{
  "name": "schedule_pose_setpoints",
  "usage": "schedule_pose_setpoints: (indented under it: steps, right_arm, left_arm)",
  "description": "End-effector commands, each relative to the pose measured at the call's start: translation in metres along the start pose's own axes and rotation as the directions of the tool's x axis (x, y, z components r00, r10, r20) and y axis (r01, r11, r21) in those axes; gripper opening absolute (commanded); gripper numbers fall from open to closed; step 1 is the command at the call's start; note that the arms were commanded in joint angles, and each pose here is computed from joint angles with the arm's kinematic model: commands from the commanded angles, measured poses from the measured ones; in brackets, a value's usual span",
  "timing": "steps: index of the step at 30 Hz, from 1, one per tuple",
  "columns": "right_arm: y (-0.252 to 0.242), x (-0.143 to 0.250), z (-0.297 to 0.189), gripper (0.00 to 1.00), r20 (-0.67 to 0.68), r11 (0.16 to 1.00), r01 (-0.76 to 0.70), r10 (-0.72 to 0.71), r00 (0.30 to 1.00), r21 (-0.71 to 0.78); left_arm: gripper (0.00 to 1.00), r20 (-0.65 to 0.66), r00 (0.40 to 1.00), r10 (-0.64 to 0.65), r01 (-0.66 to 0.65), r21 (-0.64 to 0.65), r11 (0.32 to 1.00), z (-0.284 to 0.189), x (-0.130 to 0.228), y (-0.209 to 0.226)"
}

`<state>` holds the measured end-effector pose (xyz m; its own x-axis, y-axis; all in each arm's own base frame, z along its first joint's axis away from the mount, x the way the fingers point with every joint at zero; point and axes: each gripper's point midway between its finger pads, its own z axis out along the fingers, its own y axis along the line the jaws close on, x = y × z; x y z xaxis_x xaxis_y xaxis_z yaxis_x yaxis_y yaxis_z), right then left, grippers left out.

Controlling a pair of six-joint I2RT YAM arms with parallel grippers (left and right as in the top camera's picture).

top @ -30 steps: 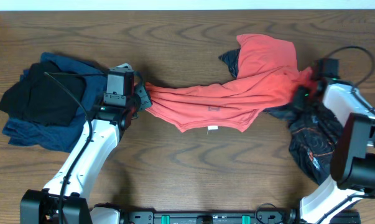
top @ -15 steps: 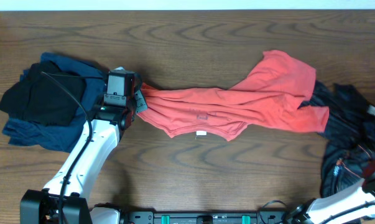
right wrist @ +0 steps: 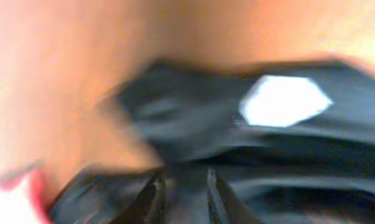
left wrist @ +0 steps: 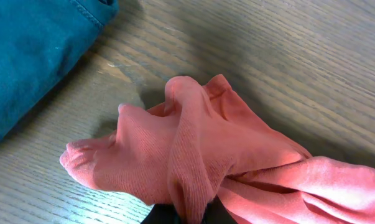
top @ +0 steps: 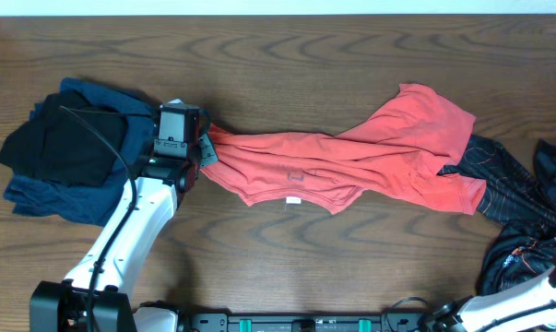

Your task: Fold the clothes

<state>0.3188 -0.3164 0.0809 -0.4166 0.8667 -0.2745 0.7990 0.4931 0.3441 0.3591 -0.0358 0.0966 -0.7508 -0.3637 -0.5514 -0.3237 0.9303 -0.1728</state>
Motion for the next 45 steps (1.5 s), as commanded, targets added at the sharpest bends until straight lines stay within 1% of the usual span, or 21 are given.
schedule_pose_setpoints:
  steps: [1,3,6,8,12,15,20,23,25,31,33,36,38,40,45]
  right_arm:
    - [0.093,0.039,-0.003,0.24,-0.019,0.873,0.369,-0.395,0.919,-0.318]
    - [0.108,0.062,0.008,0.21,-0.052,0.829,0.474,-0.51,0.859,-0.296]
    - [0.126,0.092,0.024,0.12,-0.099,0.779,0.58,-0.614,0.783,-0.239]
    - [0.14,0.11,0.031,0.11,-0.121,0.743,0.632,-0.664,0.738,-0.22]
    - [0.151,0.137,0.04,0.11,-0.161,0.699,0.686,-0.715,0.681,-0.201]
    - [0.14,0.149,0.047,0.11,-0.218,0.719,0.683,-0.693,0.687,-0.129]
    - [0.119,0.171,0.055,0.11,-0.29,0.729,0.674,-0.675,0.679,-0.119]
    - [0.096,0.174,0.063,0.11,-0.324,0.756,0.654,-0.624,0.712,-0.02]
    - [0.087,0.175,0.067,0.11,-0.329,0.758,0.652,-0.613,0.719,0.013]
    - [0.073,0.185,0.085,0.09,-0.302,0.756,0.654,-0.618,0.726,0.026]
    - [0.068,0.18,0.091,0.05,-0.271,0.758,0.649,-0.613,0.742,0.064]
    - [0.054,0.151,0.092,0.03,-0.177,0.805,0.538,-0.508,0.843,0.25]
    - [0.047,0.125,0.087,0.04,-0.082,0.825,0.444,-0.445,0.892,0.351]
    - [0.042,0.103,0.082,0.1,-0.011,0.829,0.387,-0.418,0.908,0.403]
    - [0.022,0.042,0.056,0.13,0.125,0.833,0.256,-0.357,0.926,0.49]
  left_arm:
    - [0.06,0.014,1.0,0.002,-0.001,-0.034,0.999,0.0,-0.004,0.007]
    - [0.06,0.011,1.0,0.002,-0.002,-0.036,0.999,0.0,-0.003,0.007]
    - [0.06,0.007,1.0,0.003,-0.003,-0.038,0.999,0.0,-0.002,0.008]
    - [0.06,0.005,1.0,0.003,-0.003,-0.039,0.999,0.0,-0.002,0.008]
    - [0.06,0.0,1.0,0.004,-0.004,-0.042,0.999,0.0,-0.001,0.009]
    - [0.06,-0.001,1.0,0.005,-0.005,-0.043,0.999,0.0,0.0,0.009]
    - [0.06,-0.001,1.0,0.004,-0.004,-0.043,0.999,0.0,0.0,0.009]
    - [0.06,-0.001,1.0,0.005,-0.005,-0.043,0.999,0.0,0.0,0.009]
    - [0.06,-0.001,1.0,0.004,-0.004,-0.043,0.999,0.0,0.0,0.009]
    - [0.06,-0.001,1.0,0.005,-0.005,-0.043,0.999,0.0,0.0,0.009]
    - [0.06,-0.001,1.0,0.005,-0.005,-0.043,0.999,0.0,0.0,0.009]
    - [0.06,-0.001,1.0,0.005,-0.005,-0.043,0.999,0.0,0.0,0.009]
    - [0.06,-0.002,1.0,0.005,-0.005,-0.043,0.999,0.0,0.0,0.009]
    - [0.06,-0.002,1.0,0.005,-0.005,-0.043,0.999,0.0,0.0,0.009]
    - [0.06,-0.005,1.0,0.005,-0.005,-0.045,0.999,0.0,0.001,0.009]
